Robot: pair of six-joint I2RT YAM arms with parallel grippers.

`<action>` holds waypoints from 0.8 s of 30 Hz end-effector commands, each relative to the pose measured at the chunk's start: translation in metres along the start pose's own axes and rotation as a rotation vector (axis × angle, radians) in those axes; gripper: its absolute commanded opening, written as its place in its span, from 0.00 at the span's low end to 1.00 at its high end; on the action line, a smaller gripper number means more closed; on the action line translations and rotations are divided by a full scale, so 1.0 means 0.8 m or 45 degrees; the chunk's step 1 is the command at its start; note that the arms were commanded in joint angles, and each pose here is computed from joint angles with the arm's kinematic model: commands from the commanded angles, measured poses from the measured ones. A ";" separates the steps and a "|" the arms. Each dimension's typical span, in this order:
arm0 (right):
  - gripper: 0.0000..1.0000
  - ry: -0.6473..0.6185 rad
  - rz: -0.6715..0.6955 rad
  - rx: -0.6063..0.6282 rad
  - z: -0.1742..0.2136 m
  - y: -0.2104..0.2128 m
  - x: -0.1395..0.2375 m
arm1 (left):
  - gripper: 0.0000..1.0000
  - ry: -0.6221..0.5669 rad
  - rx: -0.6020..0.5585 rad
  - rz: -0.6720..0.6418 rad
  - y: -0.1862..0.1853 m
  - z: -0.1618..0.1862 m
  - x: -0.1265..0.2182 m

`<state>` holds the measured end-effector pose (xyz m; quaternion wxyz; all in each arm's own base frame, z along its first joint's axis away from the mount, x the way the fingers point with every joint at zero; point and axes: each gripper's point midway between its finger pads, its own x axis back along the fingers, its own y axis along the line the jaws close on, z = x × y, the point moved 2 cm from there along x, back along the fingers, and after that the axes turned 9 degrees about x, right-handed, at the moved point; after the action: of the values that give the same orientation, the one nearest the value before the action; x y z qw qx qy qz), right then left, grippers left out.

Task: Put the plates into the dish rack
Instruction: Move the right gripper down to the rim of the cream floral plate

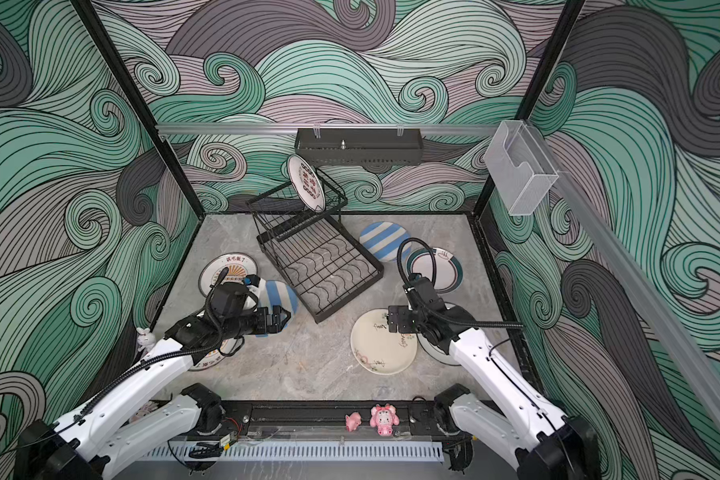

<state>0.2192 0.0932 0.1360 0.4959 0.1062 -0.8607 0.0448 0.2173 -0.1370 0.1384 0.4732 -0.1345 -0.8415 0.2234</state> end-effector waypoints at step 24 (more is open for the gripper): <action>0.96 0.201 -0.049 -0.241 0.072 -0.004 -0.036 | 0.99 0.087 0.061 0.181 -0.005 0.048 -0.020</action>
<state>0.1919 0.0838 0.0854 0.5618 0.0733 -0.8237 -0.0226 0.1910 -0.1516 0.1067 0.4919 -0.1788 -0.8080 0.2706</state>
